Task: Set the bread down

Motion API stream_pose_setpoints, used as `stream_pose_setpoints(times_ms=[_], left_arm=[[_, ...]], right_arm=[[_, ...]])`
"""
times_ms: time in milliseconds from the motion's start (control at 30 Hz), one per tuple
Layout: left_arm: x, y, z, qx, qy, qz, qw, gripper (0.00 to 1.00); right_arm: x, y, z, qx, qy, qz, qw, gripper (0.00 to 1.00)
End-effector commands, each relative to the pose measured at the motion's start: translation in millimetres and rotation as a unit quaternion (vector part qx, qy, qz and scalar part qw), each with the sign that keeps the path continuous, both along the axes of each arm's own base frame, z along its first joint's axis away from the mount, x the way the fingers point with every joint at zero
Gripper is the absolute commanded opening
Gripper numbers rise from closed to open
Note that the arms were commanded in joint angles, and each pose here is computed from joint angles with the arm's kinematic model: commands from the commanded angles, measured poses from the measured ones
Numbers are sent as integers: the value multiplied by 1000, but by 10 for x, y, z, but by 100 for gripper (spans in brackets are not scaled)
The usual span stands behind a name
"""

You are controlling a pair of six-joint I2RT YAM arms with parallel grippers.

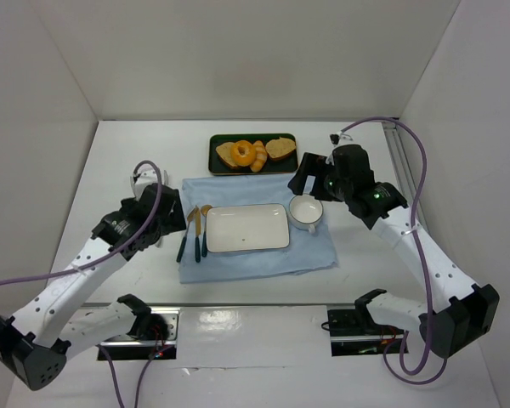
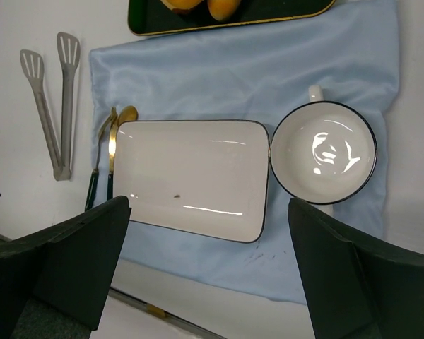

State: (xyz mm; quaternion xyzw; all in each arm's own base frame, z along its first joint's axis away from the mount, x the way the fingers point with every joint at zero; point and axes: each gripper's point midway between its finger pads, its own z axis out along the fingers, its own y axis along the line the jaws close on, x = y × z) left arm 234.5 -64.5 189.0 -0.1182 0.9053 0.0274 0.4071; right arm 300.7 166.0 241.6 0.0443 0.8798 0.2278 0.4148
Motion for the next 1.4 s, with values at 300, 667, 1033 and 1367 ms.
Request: stream_pose_setpoints(times_ms=[300, 667, 1033, 1367], left_arm=[[344, 520, -697, -19, 46, 70, 996, 96], [710, 611, -980, -57, 95, 57, 992, 96], [852, 721, -1198, -27, 146, 72, 986, 95], [825, 870, -1449, -13, 189, 101, 977, 95]], right_arm=[[-73, 56, 44, 3, -4, 23, 1000, 100], [-74, 73, 70, 9, -11, 27, 1000, 100], [-44, 156, 120, 29, -16, 36, 999, 100], [-49, 157, 176, 42, -21, 43, 998, 100]])
